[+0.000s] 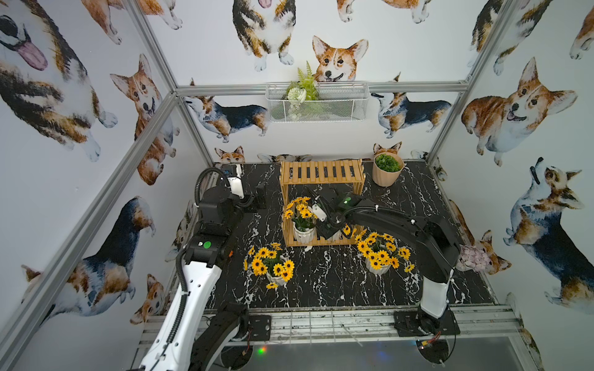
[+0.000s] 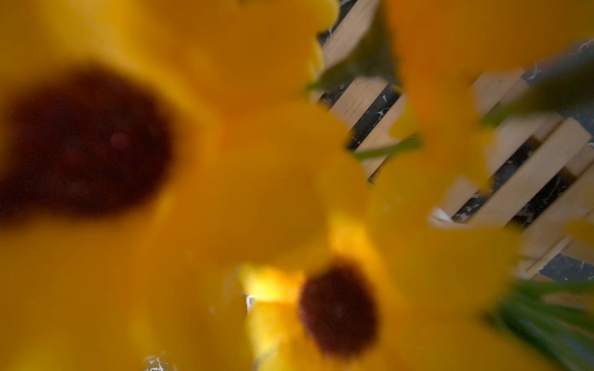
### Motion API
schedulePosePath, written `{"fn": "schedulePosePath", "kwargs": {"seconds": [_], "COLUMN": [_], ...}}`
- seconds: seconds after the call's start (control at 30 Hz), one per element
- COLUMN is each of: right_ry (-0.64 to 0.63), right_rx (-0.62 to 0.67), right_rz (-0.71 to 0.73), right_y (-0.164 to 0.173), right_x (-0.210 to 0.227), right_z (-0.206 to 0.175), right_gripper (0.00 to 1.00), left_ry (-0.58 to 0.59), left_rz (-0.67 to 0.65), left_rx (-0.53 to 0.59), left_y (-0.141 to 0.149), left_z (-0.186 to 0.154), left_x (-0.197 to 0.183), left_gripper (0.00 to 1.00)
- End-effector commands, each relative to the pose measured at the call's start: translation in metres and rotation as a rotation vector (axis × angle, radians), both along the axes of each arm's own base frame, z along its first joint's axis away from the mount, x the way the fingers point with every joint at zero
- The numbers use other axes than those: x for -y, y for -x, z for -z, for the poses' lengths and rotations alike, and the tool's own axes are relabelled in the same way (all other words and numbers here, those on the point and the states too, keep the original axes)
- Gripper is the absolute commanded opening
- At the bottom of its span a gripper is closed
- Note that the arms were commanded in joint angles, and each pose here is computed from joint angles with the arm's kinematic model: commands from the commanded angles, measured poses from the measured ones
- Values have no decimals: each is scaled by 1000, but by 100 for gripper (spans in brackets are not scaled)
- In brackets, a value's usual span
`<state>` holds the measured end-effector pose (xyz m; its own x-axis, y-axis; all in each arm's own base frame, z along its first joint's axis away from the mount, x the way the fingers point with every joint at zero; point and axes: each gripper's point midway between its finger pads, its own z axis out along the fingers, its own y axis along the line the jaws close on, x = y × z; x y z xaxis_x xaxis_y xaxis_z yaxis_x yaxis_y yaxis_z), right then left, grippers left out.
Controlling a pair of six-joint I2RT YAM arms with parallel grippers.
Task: Take the sunflower pots off the shelves
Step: Pick up the sunflower pot from the shelf.
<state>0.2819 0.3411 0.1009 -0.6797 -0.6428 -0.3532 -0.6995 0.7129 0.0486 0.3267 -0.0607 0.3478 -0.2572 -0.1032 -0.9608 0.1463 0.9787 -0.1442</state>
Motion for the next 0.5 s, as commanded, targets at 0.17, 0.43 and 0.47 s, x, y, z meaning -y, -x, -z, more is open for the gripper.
{"fn": "schedulePosePath", "kwargs": {"seconds": [0.17, 0.43, 0.47], "right_ry": [23, 34, 33], "right_rx": [-18, -14, -13], "right_rz": [-22, -30, -31], "right_y": [4, 4, 3], "right_x": [2, 4, 4], "right_z": [4, 4, 3], "right_gripper": [33, 19, 17], "left_ry": [-8, -8, -9], "left_rz": [-19, -22, -22], "left_rx": [33, 37, 36], "left_y": [0, 1, 1], "left_z": [-6, -8, -7], "left_x": [-4, -5, -5], "left_gripper": [100, 100, 100]}}
